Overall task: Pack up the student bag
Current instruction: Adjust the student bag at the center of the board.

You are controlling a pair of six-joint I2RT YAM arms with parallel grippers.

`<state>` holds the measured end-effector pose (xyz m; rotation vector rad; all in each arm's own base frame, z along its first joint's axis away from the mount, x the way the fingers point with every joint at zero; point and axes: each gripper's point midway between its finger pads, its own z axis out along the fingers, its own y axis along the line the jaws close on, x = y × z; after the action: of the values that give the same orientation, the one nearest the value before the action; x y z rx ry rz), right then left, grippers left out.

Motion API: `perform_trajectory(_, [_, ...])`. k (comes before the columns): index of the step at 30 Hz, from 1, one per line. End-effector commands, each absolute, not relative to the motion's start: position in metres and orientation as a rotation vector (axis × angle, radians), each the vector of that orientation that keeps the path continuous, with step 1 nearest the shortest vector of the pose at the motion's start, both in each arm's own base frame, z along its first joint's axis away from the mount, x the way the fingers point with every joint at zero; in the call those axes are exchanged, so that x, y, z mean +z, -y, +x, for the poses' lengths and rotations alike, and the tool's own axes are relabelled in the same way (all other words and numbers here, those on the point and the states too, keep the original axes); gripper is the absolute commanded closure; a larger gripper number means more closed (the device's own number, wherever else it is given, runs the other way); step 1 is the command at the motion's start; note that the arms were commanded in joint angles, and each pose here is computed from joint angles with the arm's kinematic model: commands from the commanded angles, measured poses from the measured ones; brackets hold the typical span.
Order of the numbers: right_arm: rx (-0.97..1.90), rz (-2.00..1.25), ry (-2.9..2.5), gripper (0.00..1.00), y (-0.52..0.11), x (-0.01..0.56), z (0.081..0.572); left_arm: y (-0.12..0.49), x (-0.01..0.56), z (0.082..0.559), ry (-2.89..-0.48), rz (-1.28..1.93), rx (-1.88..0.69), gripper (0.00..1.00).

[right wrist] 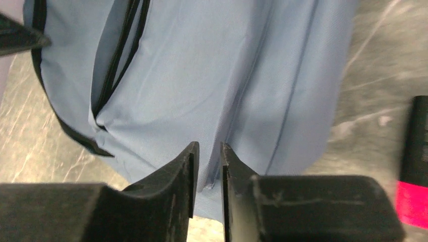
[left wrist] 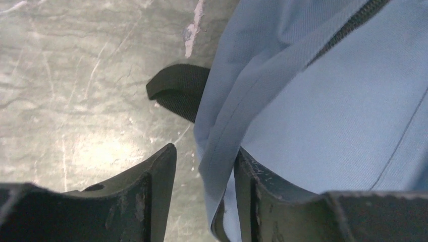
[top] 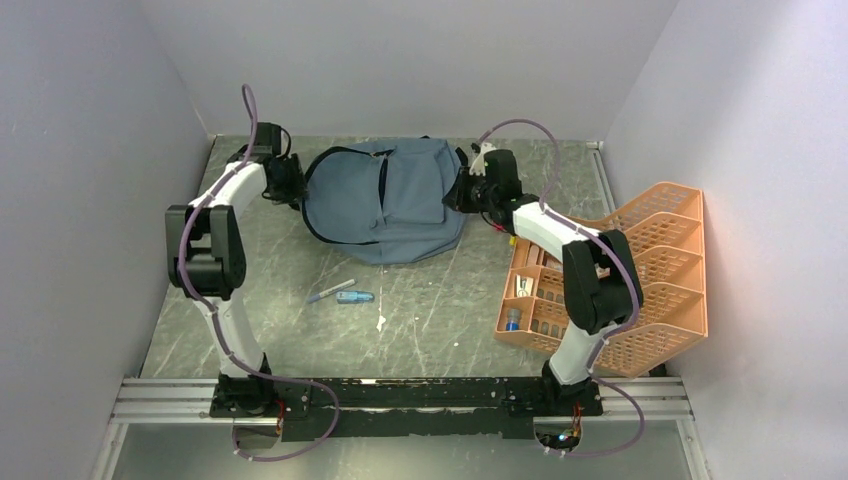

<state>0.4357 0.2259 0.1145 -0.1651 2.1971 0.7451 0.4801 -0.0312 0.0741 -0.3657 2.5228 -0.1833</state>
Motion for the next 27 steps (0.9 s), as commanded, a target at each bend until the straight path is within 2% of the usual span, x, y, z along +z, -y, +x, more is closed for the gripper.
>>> perform_trajectory(1, [0.548,-0.095,-2.127,0.71,-0.196,0.146,0.446,0.017,0.124,0.475,-2.399,-0.377,-0.151,0.49])
perform_trajectory(7, [0.386,-0.011,-2.051,0.58,-0.165,0.175,0.446,0.033,0.167,0.459,-2.255,-0.296,-0.280,0.44])
perform_trajectory(13, [0.273,0.137,-2.004,0.40,-0.134,0.196,0.437,0.059,0.187,0.433,-2.220,-0.211,-0.403,0.42])
perform_trajectory(21, [0.182,0.150,-2.045,0.42,-0.116,0.187,0.427,0.079,0.179,0.400,-2.240,-0.133,-0.459,0.42])
perform_trajectory(27, [0.013,0.141,-2.242,0.40,-0.102,0.142,0.426,0.084,0.160,0.379,-2.256,-0.116,-0.483,0.42])
